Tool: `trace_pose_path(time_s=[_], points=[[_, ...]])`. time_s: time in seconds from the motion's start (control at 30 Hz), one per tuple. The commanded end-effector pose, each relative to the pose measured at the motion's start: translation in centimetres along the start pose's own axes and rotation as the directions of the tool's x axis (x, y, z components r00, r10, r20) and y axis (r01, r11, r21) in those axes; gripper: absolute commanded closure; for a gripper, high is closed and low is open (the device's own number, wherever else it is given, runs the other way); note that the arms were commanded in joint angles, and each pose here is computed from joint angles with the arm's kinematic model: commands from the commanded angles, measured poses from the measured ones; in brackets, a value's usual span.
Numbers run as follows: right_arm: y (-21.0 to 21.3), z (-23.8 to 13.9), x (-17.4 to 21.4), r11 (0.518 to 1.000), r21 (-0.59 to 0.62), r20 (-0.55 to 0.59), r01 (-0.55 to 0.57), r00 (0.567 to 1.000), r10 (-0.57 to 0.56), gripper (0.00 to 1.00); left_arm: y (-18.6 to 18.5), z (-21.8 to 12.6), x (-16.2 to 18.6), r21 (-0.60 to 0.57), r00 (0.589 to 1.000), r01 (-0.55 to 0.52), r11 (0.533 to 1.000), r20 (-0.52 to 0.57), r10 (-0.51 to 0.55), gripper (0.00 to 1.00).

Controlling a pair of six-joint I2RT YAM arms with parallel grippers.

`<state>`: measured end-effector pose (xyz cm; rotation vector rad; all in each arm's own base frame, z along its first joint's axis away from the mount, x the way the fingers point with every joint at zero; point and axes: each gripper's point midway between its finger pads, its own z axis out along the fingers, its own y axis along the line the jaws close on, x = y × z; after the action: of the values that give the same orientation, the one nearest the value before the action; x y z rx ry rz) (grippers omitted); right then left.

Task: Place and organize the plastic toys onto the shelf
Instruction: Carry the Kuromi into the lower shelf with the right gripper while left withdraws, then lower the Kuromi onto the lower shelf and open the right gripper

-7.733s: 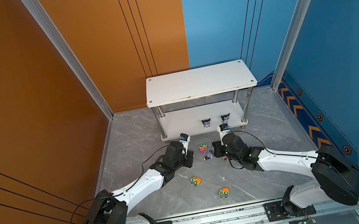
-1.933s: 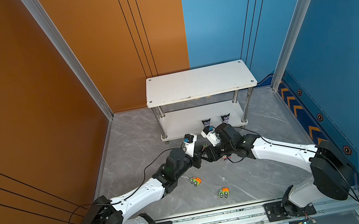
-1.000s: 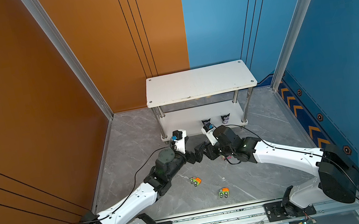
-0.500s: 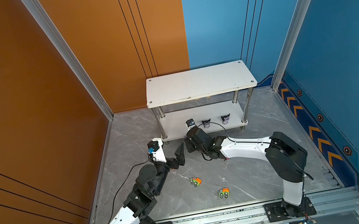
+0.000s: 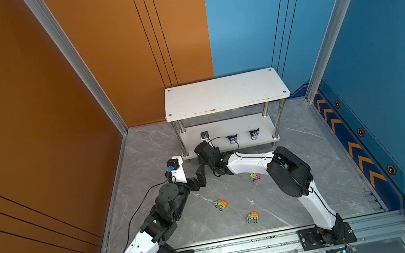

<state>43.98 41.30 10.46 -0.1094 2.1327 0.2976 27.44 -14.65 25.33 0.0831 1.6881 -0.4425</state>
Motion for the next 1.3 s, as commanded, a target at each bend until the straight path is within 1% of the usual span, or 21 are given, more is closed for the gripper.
trace_pose_path(time_s=[0.0, 0.33, 0.5, 0.6, 0.7, 0.77, 0.83, 0.93, 1.03, 1.27], points=[[-0.6, 0.3, -0.7, 0.998, 0.044, 0.008, -0.036, 0.999, 0.036, 0.96, 0.1, 0.0, 0.6, 0.012, 1.0, 0.004, 1.0, -0.02, -0.003, 0.02], [-1.0, 1.2, 0.7, 0.997, 0.072, -0.021, -0.024, 0.999, 0.025, 0.93, 0.4, 0.0, 0.6, 0.008, 1.0, 0.018, 1.0, -0.021, -0.018, 0.02], [-1.4, 1.7, 1.5, 0.996, 0.088, -0.037, -0.014, 0.999, 0.018, 0.88, 0.3, 0.0, 0.5, 0.012, 1.0, 0.023, 1.0, -0.021, -0.023, 0.02], [-1.7, 1.8, 1.7, 0.995, 0.097, -0.043, -0.014, 0.999, 0.018, 0.81, 0.3, 0.0, 0.5, 0.012, 0.999, 0.024, 1.0, -0.022, -0.024, 0.02], [-1.8, 1.9, 1.7, 0.995, 0.097, -0.044, -0.015, 0.999, 0.019, 0.65, 0.4, -0.1, 0.5, 0.01, 0.999, 0.027, 1.0, -0.023, -0.026, 0.02], [-1.8, 1.9, 1.6, 0.995, 0.097, -0.043, -0.015, 0.999, 0.019, 0.6, 0.4, 0.0, 0.5, 0.01, 0.999, 0.027, 1.0, -0.023, -0.027, 0.02], [-1.8, 1.8, 1.5, 0.995, 0.098, -0.041, -0.014, 0.999, 0.018, 0.61, 0.4, -0.1, 0.4, 0.011, 0.999, 0.028, 1.0, -0.023, -0.027, 0.02], [-2.0, 1.8, 1.3, 0.995, 0.098, -0.038, -0.019, 0.999, 0.023, 0.68, 0.3, -0.1, 0.4, 0.012, 0.999, 0.029, 1.0, -0.022, -0.028, 0.02], [-2.1, 1.7, 1.4, 0.995, 0.096, -0.043, -0.017, 0.999, 0.021, 0.74, 0.4, -0.1, 0.4, 0.011, 0.999, 0.032, 0.999, -0.022, -0.032, 0.02], [-2.8, 1.3, 1.1, 0.994, 0.105, -0.035, -0.02, 0.999, 0.024, 0.79, 0.3, 0.0, 0.5, 0.014, 0.999, 0.039, 0.999, -0.026, -0.039, 0.02]])
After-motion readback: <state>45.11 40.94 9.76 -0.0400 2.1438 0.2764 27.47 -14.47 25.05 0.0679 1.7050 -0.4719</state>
